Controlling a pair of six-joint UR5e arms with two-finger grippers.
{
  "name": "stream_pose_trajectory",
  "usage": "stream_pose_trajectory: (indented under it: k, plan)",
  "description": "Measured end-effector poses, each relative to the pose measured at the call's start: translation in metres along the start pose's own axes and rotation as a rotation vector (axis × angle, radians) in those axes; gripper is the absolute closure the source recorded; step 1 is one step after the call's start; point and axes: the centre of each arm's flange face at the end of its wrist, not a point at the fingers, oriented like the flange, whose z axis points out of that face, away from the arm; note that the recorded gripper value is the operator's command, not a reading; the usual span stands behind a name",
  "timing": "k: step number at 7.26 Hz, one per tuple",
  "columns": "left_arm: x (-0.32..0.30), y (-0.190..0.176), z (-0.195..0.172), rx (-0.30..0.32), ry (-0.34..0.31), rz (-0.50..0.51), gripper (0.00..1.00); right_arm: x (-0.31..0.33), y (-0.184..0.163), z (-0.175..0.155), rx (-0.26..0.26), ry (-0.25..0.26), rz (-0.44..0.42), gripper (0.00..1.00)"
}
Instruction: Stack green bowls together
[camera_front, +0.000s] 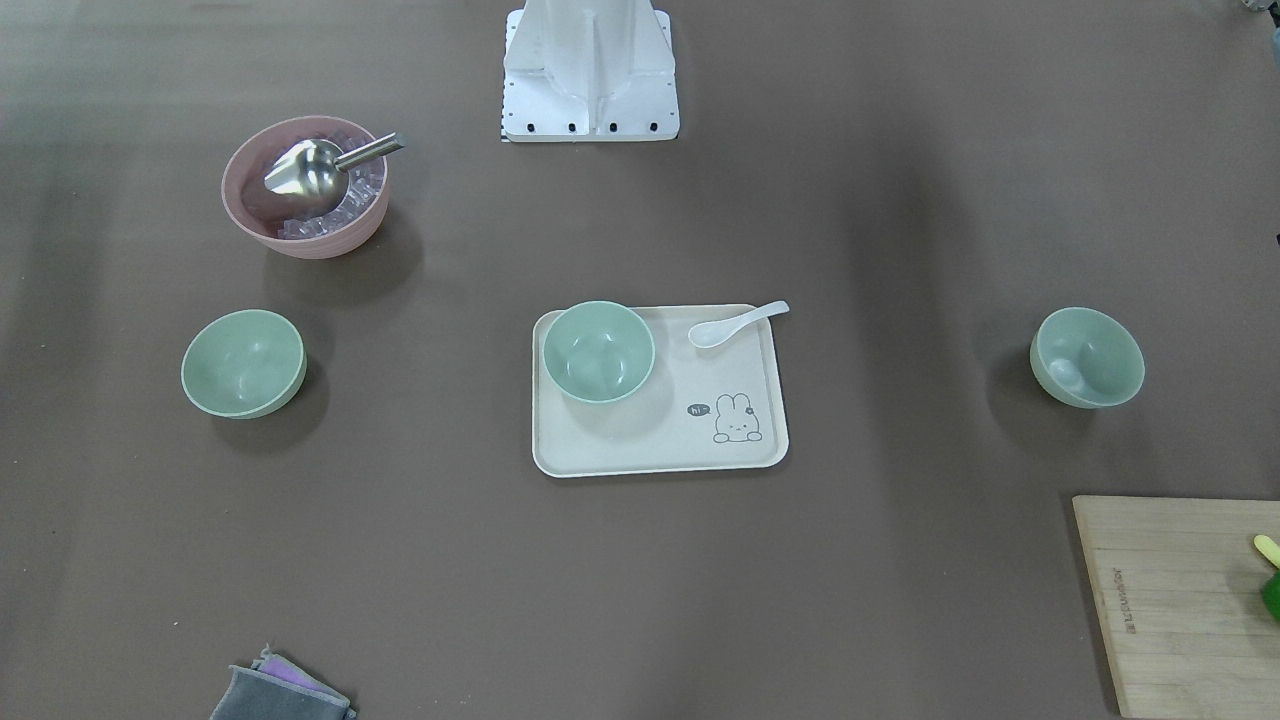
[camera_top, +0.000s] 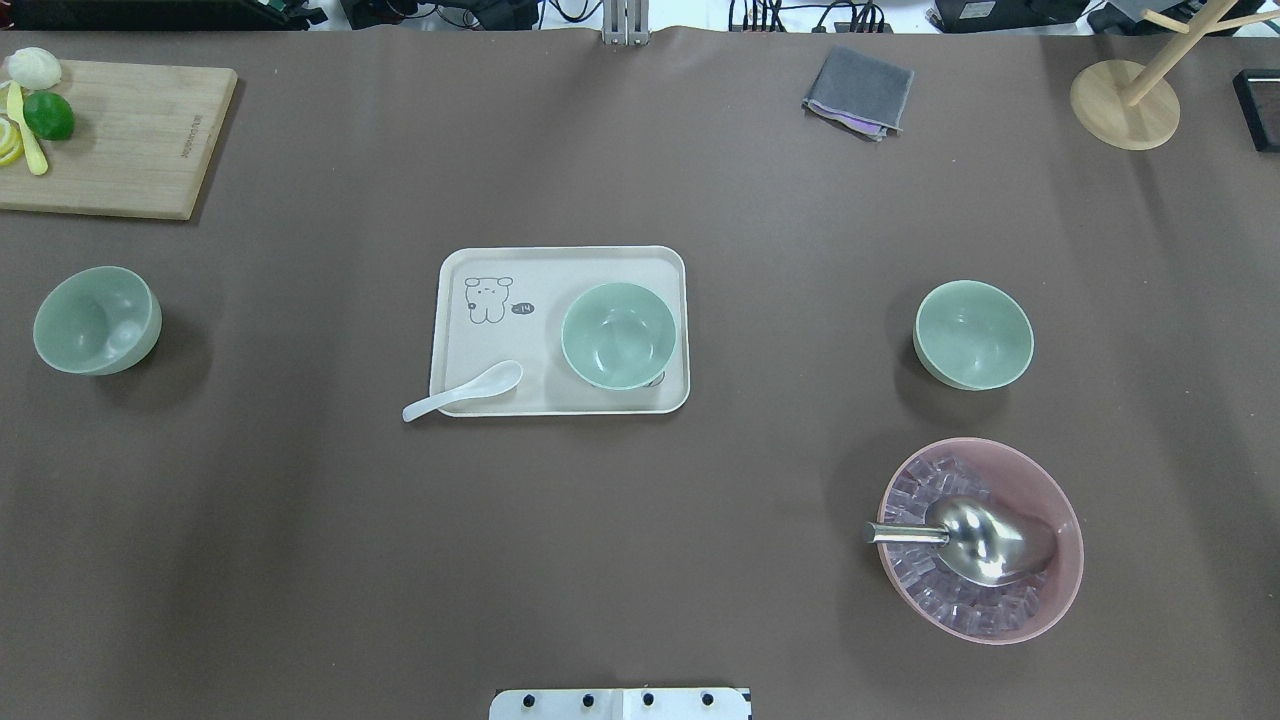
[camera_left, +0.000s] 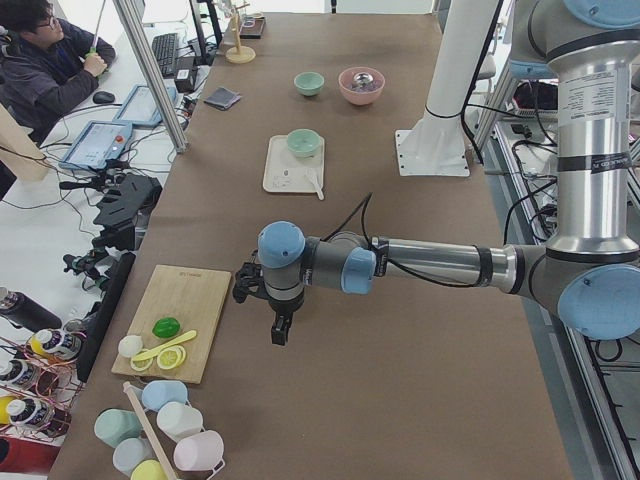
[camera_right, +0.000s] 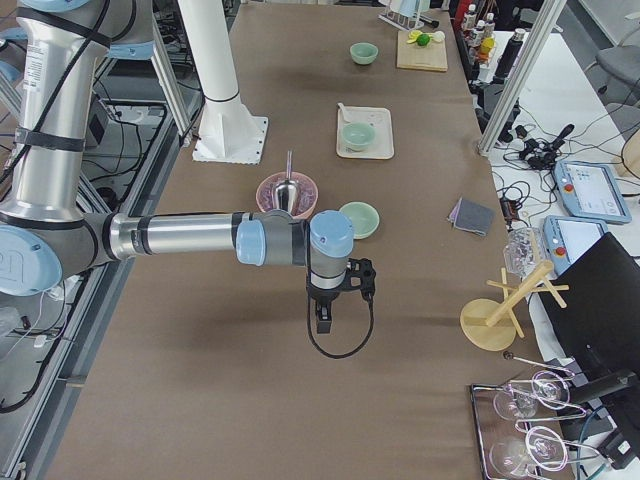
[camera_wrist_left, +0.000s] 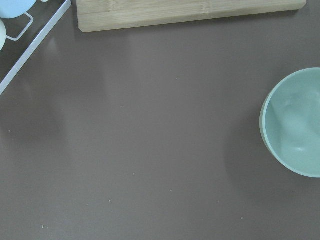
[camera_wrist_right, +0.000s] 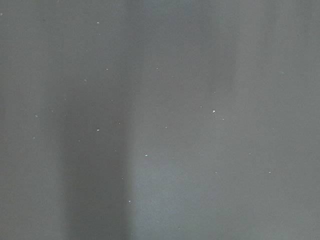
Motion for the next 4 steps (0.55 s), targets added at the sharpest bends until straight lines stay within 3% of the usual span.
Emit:
stream_pose_trajectory:
  k: [4]
  plan:
    - [0.0006,-0.0008,0.0006,-0.001,-0.001,0.004,0.02,-0.0013,-0.0002,-0.0014,0.003,0.000,-0.003,0.00]
